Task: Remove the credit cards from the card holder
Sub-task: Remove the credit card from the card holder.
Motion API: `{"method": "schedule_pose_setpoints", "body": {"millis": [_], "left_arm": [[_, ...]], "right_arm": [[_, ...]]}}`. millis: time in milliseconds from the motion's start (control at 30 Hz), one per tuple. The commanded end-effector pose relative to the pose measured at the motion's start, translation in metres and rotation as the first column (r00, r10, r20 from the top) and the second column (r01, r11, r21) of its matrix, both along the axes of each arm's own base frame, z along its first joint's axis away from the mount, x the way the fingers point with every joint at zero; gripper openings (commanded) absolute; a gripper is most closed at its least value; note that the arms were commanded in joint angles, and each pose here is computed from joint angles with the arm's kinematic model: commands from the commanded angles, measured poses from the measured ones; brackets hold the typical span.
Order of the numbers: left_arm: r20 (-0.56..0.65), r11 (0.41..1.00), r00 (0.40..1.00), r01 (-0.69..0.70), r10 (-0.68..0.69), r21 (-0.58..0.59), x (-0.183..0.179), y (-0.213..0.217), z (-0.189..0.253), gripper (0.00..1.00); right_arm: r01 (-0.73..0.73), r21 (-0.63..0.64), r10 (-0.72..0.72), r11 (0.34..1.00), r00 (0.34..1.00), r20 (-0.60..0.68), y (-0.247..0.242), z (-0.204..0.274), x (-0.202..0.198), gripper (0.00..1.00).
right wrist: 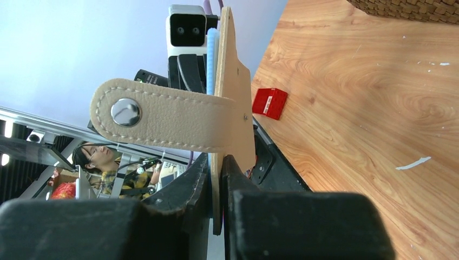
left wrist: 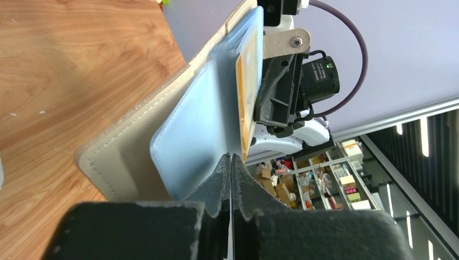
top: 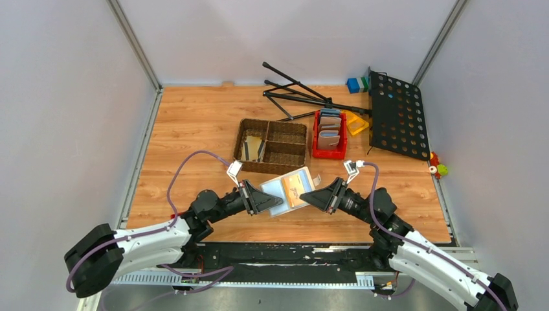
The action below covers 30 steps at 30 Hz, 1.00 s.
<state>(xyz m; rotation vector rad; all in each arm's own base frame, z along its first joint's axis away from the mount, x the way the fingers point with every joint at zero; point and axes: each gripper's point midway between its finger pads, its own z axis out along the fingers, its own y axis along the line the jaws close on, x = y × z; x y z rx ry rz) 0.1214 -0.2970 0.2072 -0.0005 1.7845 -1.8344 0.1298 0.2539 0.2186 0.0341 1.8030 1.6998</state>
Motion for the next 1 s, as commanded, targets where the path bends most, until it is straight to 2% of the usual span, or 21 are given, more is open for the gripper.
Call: {"method": "schedule_pose_setpoints", "body": {"millis": [0,33,100,300,333,500,533,633,667,700,733,800,833,867,967], "left_arm": [[0.025,1.0,1.0,-0.013,0.014,-0.014,0.003,0.001,0.008,0.03],[0.031,1.0,1.0,0.001,0.0,-0.019,0.002,-0.002,0.012,0.14],[0.037,0.999,0.998,0.041,-0.04,-0.014,0.0,-0.01,0.016,0.25],[0.03,0.993,0.995,0.096,-0.094,-0.073,-0.002,-0.021,0.023,0.29],[0.035,0.991,0.994,0.104,-0.101,-0.09,-0.002,-0.022,0.025,0.28],[0.014,0.986,0.995,0.101,-0.1,-0.129,-0.001,-0.022,0.023,0.0],[-0.002,0.989,0.996,0.087,-0.088,-0.123,0.001,-0.02,0.018,0.0],[-0.034,0.993,0.996,0.077,-0.08,-0.093,0.004,-0.017,0.005,0.0],[-0.037,0.993,0.996,0.082,-0.085,-0.085,0.004,-0.016,0.003,0.0],[-0.039,0.993,0.995,0.085,-0.088,-0.077,0.004,-0.016,0.001,0.0],[-0.045,0.994,0.995,0.085,-0.088,-0.064,0.004,-0.016,-0.002,0.0],[-0.051,0.995,0.995,0.088,-0.09,-0.042,0.003,-0.015,-0.007,0.0],[-0.053,0.996,0.995,0.088,-0.09,-0.035,0.003,-0.014,-0.008,0.0],[-0.053,0.996,0.995,0.087,-0.088,-0.027,0.003,-0.013,-0.01,0.0],[-0.053,0.997,0.996,0.072,-0.072,-0.003,0.006,-0.009,-0.012,0.0]], "right_arm": [[0.012,0.019,-0.012,1.0,1.0,0.0,0.0,0.003,0.003,0.01],[-0.001,0.027,0.001,1.0,1.0,0.002,0.001,0.004,0.001,0.0],[-0.024,0.032,0.024,0.999,1.0,0.001,0.005,0.004,0.0,0.0],[-0.056,0.034,0.056,0.998,0.998,-0.002,0.009,0.004,-0.002,0.0],[-0.059,0.035,0.059,0.998,0.998,0.0,0.01,0.005,-0.003,0.01],[-0.046,0.023,0.046,0.999,0.999,-0.001,0.007,0.002,-0.002,0.03],[-0.037,0.018,0.037,0.999,0.999,-0.001,0.006,0.001,-0.002,0.06],[0.011,0.007,-0.011,1.0,1.0,-0.007,-0.001,-0.001,0.002,0.36],[0.021,0.012,-0.021,1.0,1.0,-0.002,-0.003,0.0,0.003,0.4],[0.028,0.019,-0.028,0.999,1.0,0.003,-0.004,0.001,0.003,0.4],[0.032,0.021,-0.032,0.999,0.999,0.005,-0.005,0.001,0.003,0.34],[0.041,0.012,-0.041,0.999,0.999,-0.002,-0.006,0.0,0.004,0.11],[0.045,0.003,-0.045,0.999,0.999,-0.008,-0.006,-0.002,0.005,0.04],[0.045,-0.001,-0.045,0.999,0.999,-0.01,-0.006,-0.003,0.005,0.0],[0.048,-0.013,-0.048,0.999,0.999,-0.018,-0.006,-0.007,0.006,0.0]]}}
